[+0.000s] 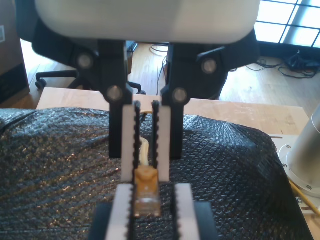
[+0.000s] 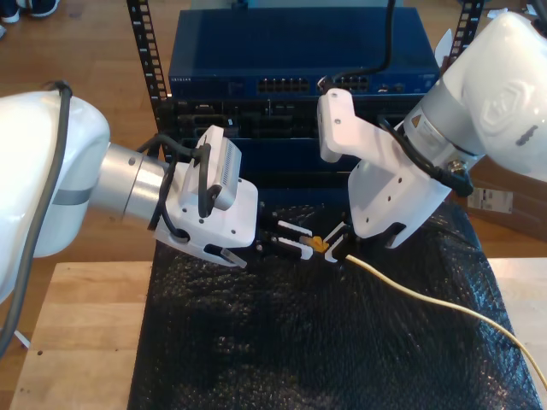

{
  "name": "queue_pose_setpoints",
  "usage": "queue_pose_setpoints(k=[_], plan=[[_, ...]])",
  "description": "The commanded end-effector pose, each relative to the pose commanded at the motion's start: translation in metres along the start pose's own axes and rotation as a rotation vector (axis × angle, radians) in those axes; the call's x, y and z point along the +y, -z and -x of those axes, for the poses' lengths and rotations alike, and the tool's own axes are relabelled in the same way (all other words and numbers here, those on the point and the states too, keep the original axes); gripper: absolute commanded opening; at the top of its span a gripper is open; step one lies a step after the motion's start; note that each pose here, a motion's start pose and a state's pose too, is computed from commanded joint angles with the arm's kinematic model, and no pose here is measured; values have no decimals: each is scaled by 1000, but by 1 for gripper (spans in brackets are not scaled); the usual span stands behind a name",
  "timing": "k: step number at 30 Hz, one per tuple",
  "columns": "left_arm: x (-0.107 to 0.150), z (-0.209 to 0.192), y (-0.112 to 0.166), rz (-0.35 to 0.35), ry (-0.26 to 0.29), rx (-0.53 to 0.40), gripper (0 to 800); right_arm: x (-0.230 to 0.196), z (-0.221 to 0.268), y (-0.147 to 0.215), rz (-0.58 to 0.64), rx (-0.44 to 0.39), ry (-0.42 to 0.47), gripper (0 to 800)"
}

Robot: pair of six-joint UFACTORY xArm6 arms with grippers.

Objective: Grab the cable and plug it in

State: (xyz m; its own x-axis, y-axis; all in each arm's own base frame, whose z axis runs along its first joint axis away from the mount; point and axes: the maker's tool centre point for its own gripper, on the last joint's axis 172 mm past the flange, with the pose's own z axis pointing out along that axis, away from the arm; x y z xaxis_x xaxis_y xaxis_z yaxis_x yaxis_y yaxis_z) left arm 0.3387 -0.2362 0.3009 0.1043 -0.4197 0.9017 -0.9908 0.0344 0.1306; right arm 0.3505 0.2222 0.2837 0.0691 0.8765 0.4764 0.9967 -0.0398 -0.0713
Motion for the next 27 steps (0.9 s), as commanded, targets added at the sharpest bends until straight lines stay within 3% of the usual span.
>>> queue_pose_setpoints(k=[4, 8, 9, 11, 17, 20, 23, 27], plan=[[1, 0, -1, 2, 2, 0, 7, 0, 0, 0, -2, 0, 0, 4], [1, 0, -1, 4, 4, 2, 3, -1, 0, 0, -3, 1, -1, 54], [2, 0, -1, 6, 4, 3, 3, -1, -1, 0, -3, 2, -1, 134], [1, 0, -1, 4, 4, 2, 3, -3, -1, -2, -15, 2, 1, 466], [2, 3, -4, 23, 17, 8, 2, -2, -2, 2, -4, 0, 42, 764], [2, 9, -5, 37, 54, 12, 2, 1, -2, 5, 1, 0, 57, 797], [-2, 14, 2, 33, 142, 25, 2, 6, 4, 9, 13, 3, 42, 798], [-4, 16, 7, 54, 200, 43, 2, 8, 1, 12, 22, 11, 121, 798]])
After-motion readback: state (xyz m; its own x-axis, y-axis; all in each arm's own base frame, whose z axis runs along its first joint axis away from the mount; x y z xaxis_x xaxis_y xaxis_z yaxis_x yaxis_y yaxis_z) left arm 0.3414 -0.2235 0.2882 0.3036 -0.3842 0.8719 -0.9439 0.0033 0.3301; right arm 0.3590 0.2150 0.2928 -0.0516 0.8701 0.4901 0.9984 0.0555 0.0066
